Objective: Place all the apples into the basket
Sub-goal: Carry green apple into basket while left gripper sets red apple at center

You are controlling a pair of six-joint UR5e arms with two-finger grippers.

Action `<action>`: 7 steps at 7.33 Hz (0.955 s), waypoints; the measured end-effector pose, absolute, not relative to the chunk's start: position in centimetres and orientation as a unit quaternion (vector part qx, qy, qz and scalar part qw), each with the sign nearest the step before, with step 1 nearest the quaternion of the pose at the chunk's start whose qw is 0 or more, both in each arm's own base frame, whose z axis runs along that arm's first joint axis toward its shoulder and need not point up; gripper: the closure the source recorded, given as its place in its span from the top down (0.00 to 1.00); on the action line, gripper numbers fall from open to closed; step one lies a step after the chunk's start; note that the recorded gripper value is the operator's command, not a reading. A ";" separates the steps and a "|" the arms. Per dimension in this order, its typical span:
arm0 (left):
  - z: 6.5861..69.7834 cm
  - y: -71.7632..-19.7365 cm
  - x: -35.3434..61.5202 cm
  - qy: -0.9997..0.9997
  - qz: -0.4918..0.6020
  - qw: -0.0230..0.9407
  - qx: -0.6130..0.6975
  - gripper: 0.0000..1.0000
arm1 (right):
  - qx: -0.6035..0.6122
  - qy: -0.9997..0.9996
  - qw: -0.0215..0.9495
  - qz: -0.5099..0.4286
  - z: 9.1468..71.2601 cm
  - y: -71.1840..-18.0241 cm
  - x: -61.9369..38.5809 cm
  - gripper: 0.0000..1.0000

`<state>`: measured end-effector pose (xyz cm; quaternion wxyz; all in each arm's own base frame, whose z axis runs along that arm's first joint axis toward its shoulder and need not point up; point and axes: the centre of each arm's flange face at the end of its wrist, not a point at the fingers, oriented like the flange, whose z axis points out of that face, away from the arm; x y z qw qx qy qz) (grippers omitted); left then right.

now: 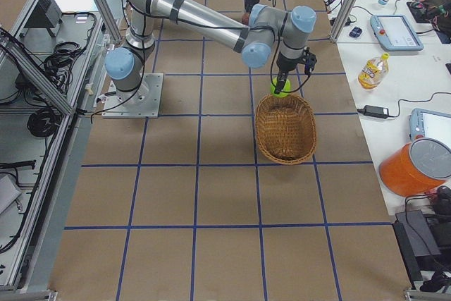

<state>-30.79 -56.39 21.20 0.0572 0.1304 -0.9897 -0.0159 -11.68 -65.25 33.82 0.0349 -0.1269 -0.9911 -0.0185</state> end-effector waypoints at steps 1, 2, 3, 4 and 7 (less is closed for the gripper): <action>20.3 -55.8 -32.1 -0.989 -0.022 0.057 0.131 0.79 | -0.110 -0.993 0.051 -0.005 32.2 -65.8 -15.6 0.00; 19.7 -55.5 -32.7 -0.989 -0.026 0.056 0.132 1.00 | -0.091 -0.994 0.063 0.006 29.7 -66.7 -18.7 0.00; 19.4 -55.5 -33.0 -0.988 -0.028 0.056 0.138 1.00 | -0.076 -0.995 0.069 0.010 27.4 -67.1 -21.4 0.00; 19.8 -55.7 -33.1 -0.987 -0.025 0.059 0.146 1.00 | -0.068 -0.995 0.072 0.006 25.9 -67.0 -23.0 0.00; 25.2 -58.0 -30.7 -0.985 0.013 0.072 0.154 1.00 | -0.075 -0.994 0.082 -0.014 23.5 -66.4 -25.7 1.00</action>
